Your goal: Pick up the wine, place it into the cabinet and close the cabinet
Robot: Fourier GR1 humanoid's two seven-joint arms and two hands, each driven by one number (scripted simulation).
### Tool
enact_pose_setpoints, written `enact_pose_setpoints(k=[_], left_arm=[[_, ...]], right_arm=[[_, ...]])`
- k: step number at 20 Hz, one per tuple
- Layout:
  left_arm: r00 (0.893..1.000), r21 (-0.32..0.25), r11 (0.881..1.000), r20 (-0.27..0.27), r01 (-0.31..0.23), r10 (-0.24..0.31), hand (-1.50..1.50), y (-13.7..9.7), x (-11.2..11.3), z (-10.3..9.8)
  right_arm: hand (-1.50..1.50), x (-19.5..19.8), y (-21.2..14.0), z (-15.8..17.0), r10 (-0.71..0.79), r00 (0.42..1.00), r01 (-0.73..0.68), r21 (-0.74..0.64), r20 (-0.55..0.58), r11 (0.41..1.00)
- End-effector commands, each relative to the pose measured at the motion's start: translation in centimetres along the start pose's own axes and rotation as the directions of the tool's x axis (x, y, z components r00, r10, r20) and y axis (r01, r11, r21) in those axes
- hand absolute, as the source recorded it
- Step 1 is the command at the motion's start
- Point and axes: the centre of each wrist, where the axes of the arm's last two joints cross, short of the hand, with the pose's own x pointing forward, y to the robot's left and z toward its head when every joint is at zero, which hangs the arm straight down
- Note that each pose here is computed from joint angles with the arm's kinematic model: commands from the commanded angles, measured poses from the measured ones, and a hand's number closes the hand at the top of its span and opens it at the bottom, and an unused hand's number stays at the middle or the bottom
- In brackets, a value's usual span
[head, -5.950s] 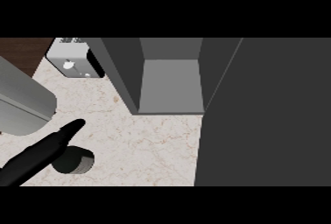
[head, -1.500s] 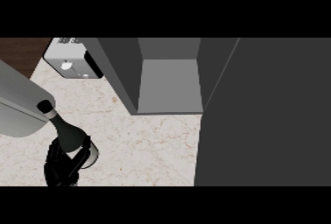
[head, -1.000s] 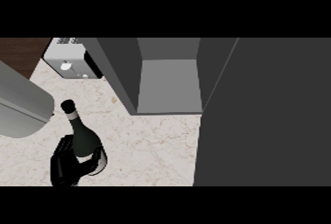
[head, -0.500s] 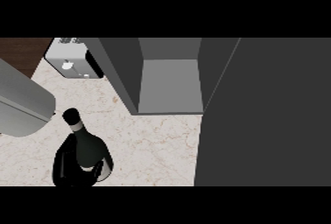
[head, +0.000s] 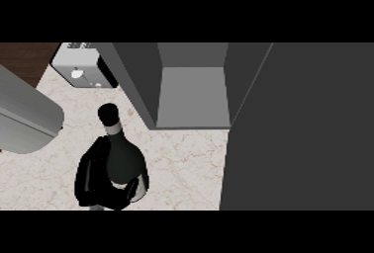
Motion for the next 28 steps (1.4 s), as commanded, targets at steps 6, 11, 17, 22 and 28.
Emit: enact_pose_setpoints(k=[6,11,17,22,28], left_arm=[[1.0,-0.016,1.0,0.01,0.004,-0.004,1.5,-7.6,4.1,-2.6],[0.998,0.006,1.0,-0.07,-0.01,0.011,1.5,-10.4,3.6,-5.4],[0.995,0.04,0.999,-0.1,0.03,-0.026,1.5,-13.1,3.9,-6.9],[0.989,0.063,0.994,-0.122,0.089,-0.081,1.5,-12.4,1.8,-10.3],[0.979,0.092,0.985,-0.155,0.145,-0.13,1.5,-11.9,-1.2,-10.2]], right_arm=[[-1.5,3.7,0.5,2.8,-0.071,0.995,0.069,0.036,0.066,0.997],[-1.5,2.4,0.1,2.7,-0.074,0.995,0.073,0.023,0.071,0.997],[-1.5,4.0,0.2,3.2,-0.07,0.996,0.069,0.024,0.062,0.997],[-1.5,4.2,0.4,3.4,-0.083,0.995,0.081,0.043,0.048,0.996],[-1.5,4.2,-0.5,3.3,-0.063,0.995,0.057,0.074,0.083,0.996]])
